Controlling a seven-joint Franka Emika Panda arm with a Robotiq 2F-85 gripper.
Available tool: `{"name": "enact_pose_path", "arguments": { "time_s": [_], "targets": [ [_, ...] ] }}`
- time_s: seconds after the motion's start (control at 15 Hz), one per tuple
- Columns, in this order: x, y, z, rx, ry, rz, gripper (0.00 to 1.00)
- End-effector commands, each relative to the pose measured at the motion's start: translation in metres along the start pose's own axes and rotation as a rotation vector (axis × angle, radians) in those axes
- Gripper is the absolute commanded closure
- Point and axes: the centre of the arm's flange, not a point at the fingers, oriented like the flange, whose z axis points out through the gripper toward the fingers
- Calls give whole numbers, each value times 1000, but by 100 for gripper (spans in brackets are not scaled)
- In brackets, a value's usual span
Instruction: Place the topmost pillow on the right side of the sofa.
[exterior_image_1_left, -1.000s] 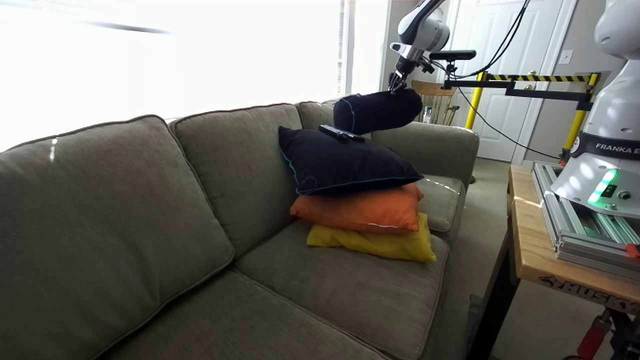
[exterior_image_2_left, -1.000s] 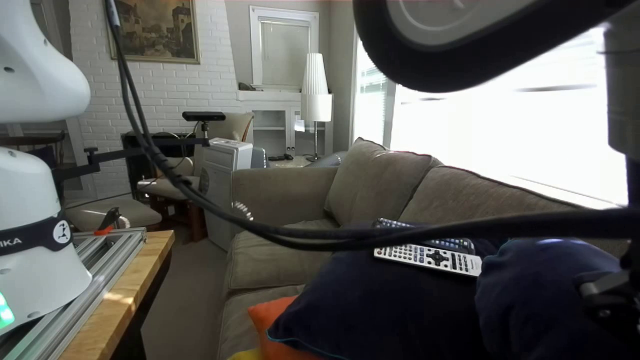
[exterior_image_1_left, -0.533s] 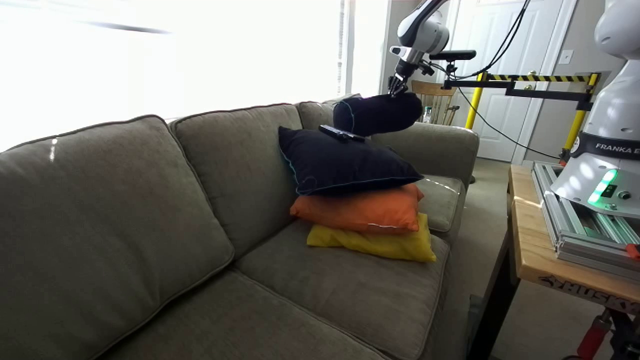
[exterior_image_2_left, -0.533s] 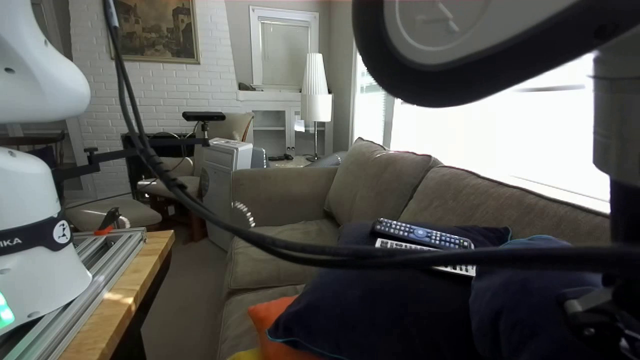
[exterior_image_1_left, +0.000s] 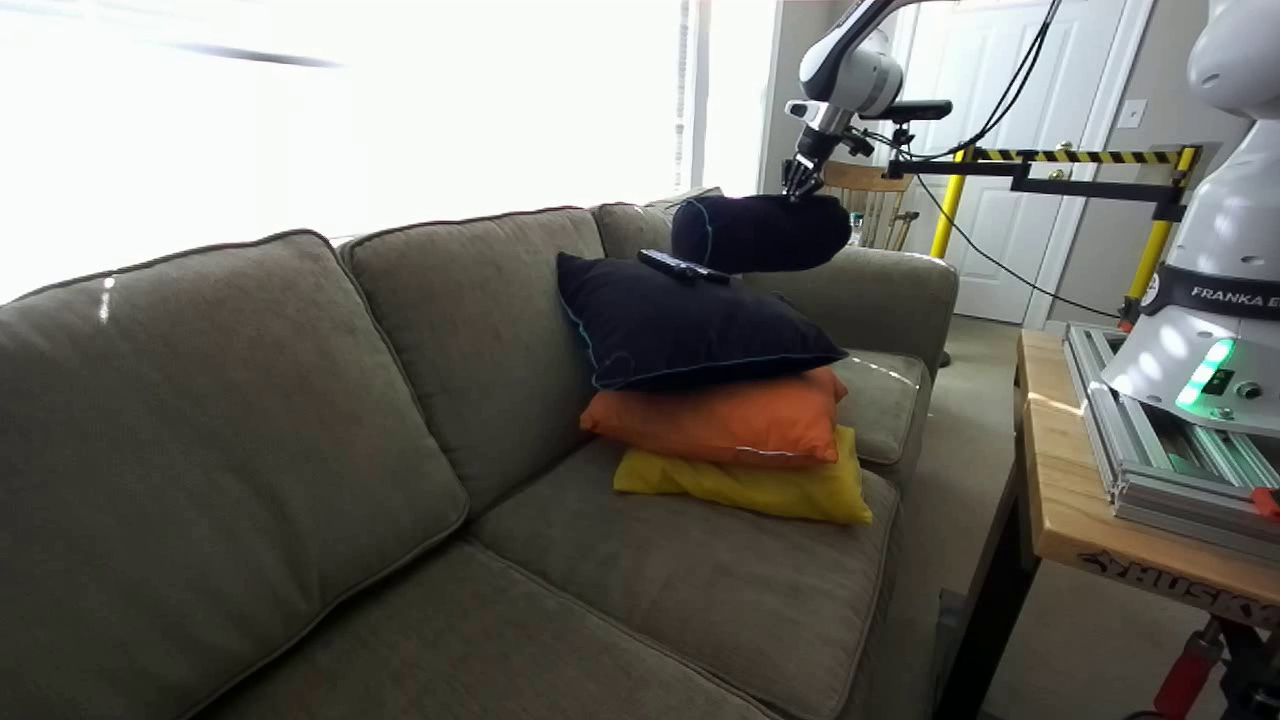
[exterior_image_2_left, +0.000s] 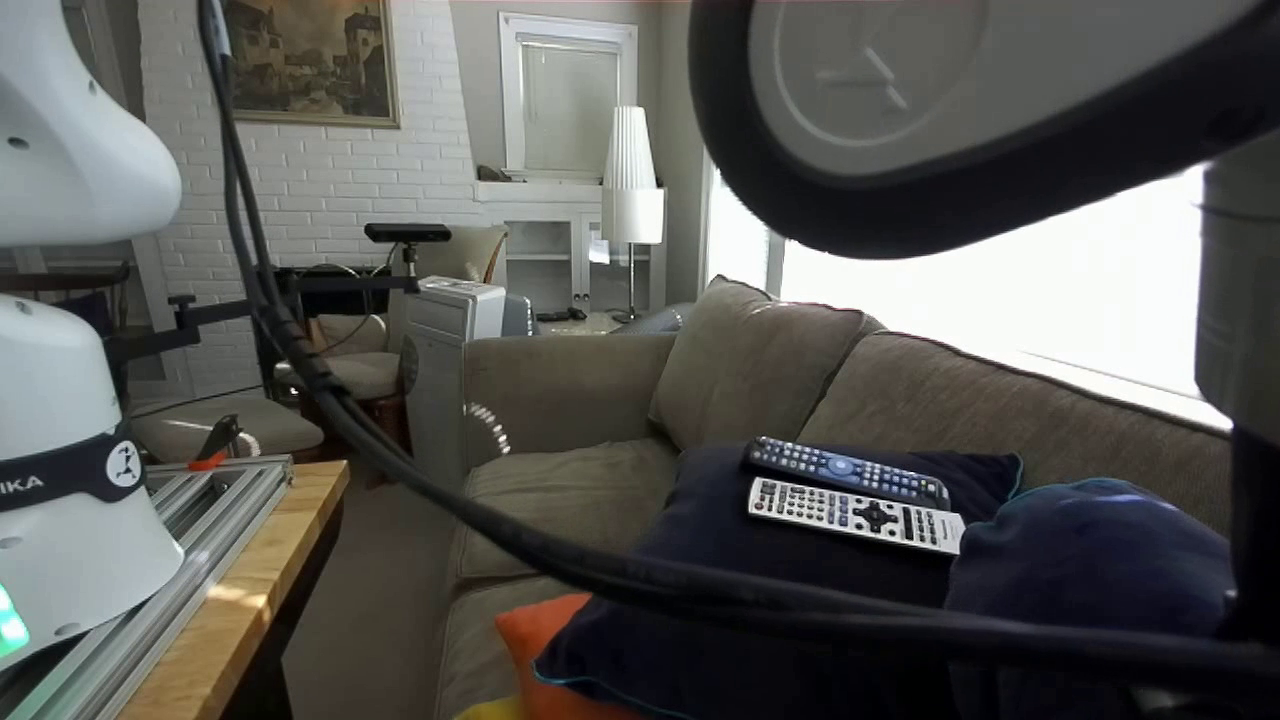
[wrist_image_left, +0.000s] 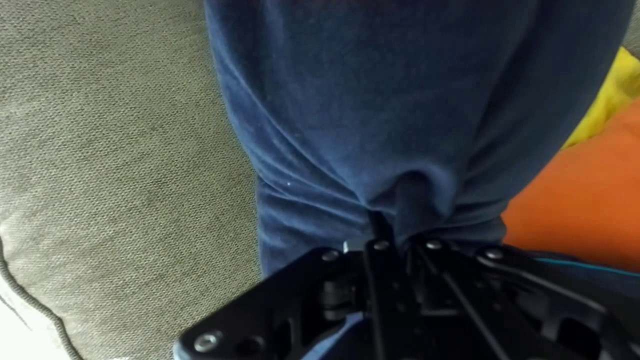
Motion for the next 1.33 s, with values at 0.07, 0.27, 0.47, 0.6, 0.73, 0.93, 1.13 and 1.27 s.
{"name": "enact_pose_path", "arguments": {
  "time_s": [0.07, 0.27, 0.47, 0.6, 0.73, 0.93, 1.13, 1.27],
  "targets": [
    [-21, 6, -7, 4, 14, -29, 99],
    [-30, 6, -7, 5, 6, -28, 99],
    [-36, 6, -6, 9, 4, -23, 99],
    [-37, 5, -6, 12, -1, -18, 99],
    [-38, 5, -4, 14, -5, -11, 99],
    [-38, 4, -1, 15, -8, -9, 99],
    [-37, 5, 0, 16, -6, -4, 99],
    [-36, 4, 1, 15, -5, -3, 99]
  ]
}}
